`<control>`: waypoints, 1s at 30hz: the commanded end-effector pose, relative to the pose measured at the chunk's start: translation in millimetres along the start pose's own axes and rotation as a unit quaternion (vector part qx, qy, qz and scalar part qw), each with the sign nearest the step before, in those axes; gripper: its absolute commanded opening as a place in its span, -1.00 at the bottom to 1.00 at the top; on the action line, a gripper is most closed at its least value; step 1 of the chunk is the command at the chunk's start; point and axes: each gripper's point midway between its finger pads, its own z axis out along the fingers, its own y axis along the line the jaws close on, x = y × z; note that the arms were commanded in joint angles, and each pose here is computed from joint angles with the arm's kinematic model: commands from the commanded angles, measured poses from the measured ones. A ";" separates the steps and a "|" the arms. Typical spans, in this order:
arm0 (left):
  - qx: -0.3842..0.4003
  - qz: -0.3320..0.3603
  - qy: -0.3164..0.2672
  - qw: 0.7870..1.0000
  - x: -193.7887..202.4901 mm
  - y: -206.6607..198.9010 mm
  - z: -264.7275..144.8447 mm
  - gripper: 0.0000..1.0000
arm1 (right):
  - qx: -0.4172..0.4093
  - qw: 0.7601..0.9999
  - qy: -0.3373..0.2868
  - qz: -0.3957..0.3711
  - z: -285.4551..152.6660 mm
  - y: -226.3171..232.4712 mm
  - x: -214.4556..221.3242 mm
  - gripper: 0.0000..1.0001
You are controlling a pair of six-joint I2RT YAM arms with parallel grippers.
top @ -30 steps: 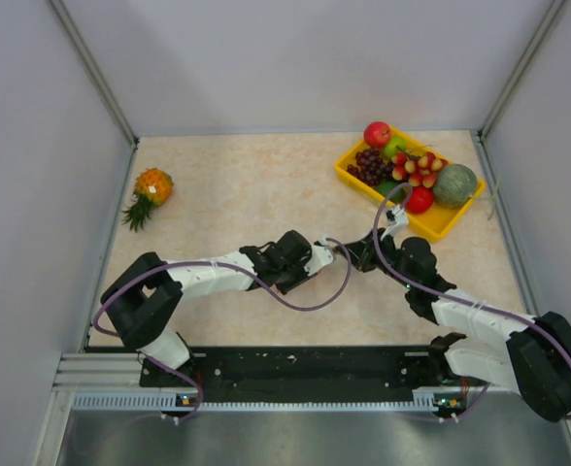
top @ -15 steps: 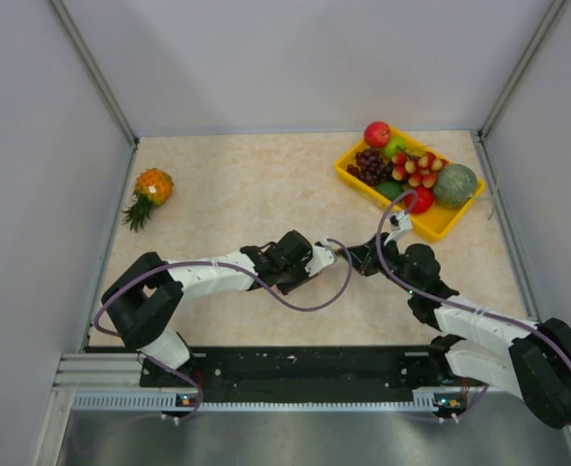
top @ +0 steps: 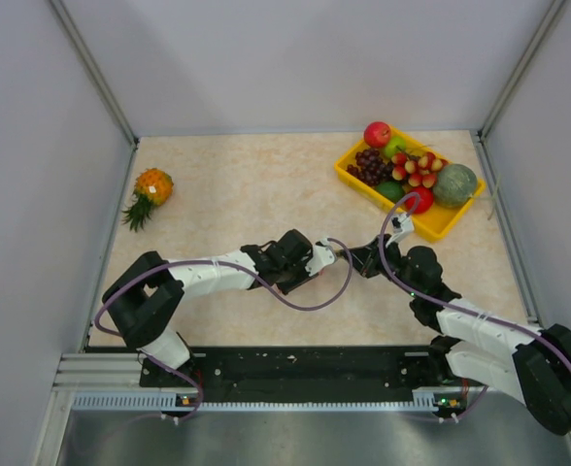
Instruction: Unpack the express box
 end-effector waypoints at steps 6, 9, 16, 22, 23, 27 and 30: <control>-0.018 -0.032 0.019 0.999 8.2 11.7 5.7 -0.97 | -0.004 0.997 0.078 0.011 -13.9 -6.3 44.9 -1.00; -0.017 -0.032 0.018 0.999 7.9 11.5 5.9 -0.98 | -0.004 0.996 0.083 0.010 -13.8 -7.3 47.6 -1.00; -0.018 -0.034 0.020 0.999 8.5 12.1 6.4 -0.97 | -0.006 0.996 0.086 0.016 -17.7 -6.0 49.9 -1.00; -0.019 -0.034 0.021 0.999 8.5 13.0 6.8 -0.98 | -0.006 0.996 0.085 0.015 -20.6 -1.9 45.5 -1.00; -0.019 -0.034 0.020 0.999 8.2 13.1 6.9 -0.98 | -0.006 0.996 0.085 0.017 -20.9 -2.0 45.6 -1.00; -0.021 -0.036 0.022 0.999 9.1 13.5 6.9 -0.97 | -0.008 0.996 0.083 0.020 -21.6 0.8 42.9 -1.00; -0.024 -0.039 0.020 0.999 8.6 14.6 6.4 -0.95 | -0.002 0.997 0.073 0.016 -21.2 3.2 33.3 -1.00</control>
